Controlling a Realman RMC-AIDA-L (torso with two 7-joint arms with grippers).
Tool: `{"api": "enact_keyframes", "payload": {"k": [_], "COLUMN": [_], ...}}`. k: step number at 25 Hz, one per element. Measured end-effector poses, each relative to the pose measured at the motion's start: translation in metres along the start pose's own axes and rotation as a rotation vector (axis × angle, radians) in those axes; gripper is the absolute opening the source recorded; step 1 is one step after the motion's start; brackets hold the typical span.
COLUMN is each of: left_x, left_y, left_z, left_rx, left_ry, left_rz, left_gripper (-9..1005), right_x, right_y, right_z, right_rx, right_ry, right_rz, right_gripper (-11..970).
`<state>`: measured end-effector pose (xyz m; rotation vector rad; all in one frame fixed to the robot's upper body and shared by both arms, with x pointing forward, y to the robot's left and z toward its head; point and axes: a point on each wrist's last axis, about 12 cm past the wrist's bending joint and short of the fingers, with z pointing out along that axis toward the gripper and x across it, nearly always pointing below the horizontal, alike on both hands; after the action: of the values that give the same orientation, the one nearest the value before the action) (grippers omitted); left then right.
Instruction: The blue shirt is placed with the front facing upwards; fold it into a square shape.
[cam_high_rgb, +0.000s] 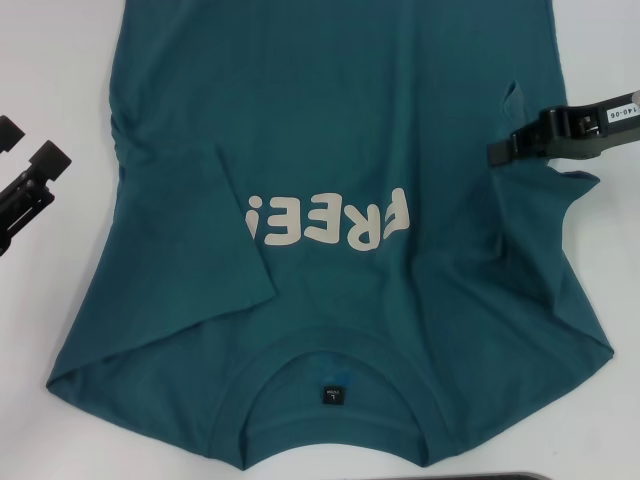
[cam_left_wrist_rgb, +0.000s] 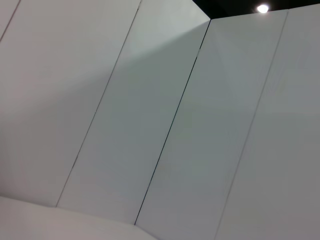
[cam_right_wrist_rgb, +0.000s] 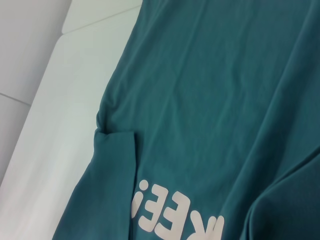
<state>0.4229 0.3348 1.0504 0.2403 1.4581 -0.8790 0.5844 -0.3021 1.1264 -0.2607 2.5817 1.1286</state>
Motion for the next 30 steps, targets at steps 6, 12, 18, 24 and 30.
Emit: {"api": "enact_keyframes", "payload": {"k": [6,12,18,24,30], "left_x": [0.0,-0.001,-0.002,-0.001,0.0], "left_y": [0.0,0.001,0.002,0.003,0.003], "left_z": [0.0,-0.001,-0.001,-0.004,-0.005], "left_rx": [-0.004,-0.005,-0.012,-0.033,-0.041], "left_ry": [-0.004,-0.004,-0.012,-0.006,-0.005], "left_rz": [0.001,0.003,0.007,0.004,0.004], "left_gripper": [839,839,838,838,837], "right_x": [0.001,-0.002,-0.005,-0.006,-0.006], "right_y": [0.002,0.009,0.011,0.013,0.015], "right_z": [0.004,0.003,0.0,0.0,-0.002], "right_rx": [-0.042,-0.074,-0.061,-0.066,-0.079], "right_ry": [-0.014,0.009,0.037,0.043,0.055], "right_rz": [-0.014,-0.031,0.016,0.029,0.037], "right_gripper": [178,311,464,712,863]}}
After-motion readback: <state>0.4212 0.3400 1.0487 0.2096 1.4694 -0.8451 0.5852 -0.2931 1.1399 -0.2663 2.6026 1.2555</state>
